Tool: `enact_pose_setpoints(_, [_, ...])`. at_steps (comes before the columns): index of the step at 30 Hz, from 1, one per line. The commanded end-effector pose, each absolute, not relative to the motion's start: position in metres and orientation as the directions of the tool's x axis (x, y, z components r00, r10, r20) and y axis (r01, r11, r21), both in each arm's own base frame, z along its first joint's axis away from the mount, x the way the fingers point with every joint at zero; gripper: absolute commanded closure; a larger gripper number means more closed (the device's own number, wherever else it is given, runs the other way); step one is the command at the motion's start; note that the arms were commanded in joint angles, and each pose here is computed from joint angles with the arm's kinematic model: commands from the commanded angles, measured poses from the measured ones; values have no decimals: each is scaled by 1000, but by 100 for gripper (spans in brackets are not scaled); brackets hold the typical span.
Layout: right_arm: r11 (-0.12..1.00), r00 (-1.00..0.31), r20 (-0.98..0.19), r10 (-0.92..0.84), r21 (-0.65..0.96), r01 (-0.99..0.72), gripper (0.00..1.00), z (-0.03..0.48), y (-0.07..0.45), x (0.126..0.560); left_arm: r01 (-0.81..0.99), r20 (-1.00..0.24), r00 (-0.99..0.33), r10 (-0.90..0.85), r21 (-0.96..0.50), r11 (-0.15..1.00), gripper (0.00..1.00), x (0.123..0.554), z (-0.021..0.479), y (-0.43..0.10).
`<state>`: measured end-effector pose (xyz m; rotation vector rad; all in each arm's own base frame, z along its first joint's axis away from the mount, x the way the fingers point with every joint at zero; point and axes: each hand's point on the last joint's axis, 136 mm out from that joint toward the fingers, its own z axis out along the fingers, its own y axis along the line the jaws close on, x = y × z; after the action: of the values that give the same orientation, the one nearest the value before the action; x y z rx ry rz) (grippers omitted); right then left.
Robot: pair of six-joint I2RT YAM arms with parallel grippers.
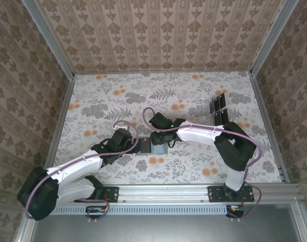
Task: Put the credit cards into the card holder
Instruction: Close the card holder at the center of the table.
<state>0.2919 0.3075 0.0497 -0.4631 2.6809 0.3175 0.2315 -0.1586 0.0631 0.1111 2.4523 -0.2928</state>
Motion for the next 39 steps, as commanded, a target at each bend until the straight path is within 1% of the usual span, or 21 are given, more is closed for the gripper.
enact_pose_setpoints(1, [925, -878, -375, -298, 113, -363, 55, 31, 300, 286, 142, -620, -784, -17, -206, 968, 0, 228, 61, -158])
enact_pose_setpoints(7, [927, -885, -360, -294, 118, -356, 55, 22, 299, 284, 139, -618, -786, -15, -199, 970, 0, 226, 57, -156])
enact_pose_setpoints(10, [924, -886, -365, -287, 137, -356, 55, 27, 302, 284, 144, -620, -785, -13, -204, 968, 0, 227, 57, -157])
enact_pose_setpoints(17, [913, -867, -439, -236, 204, -352, 54, 68, 305, 284, 180, -621, -784, 4, -221, 959, 0, 232, 57, -168])
enact_pose_setpoints(23, [936, -853, -492, -177, 185, -300, 53, 89, 281, 281, 228, -633, -774, 21, -248, 941, 0, 239, 60, -184])
enact_pose_setpoints(30, [968, -875, -477, -84, 170, -186, 50, 70, 244, 277, 290, -643, -765, 31, -301, 908, 0, 246, 60, -207])
enact_pose_setpoints(36, [974, -893, -446, -64, 167, -153, 51, 46, 237, 277, 305, -635, -771, 41, -312, 900, 0, 252, 55, -217])
enact_pose_setpoints(39, [974, -898, -435, -64, 168, -151, 53, 38, 237, 278, 306, -635, -771, 42, -313, 899, 0, 254, 53, -219])
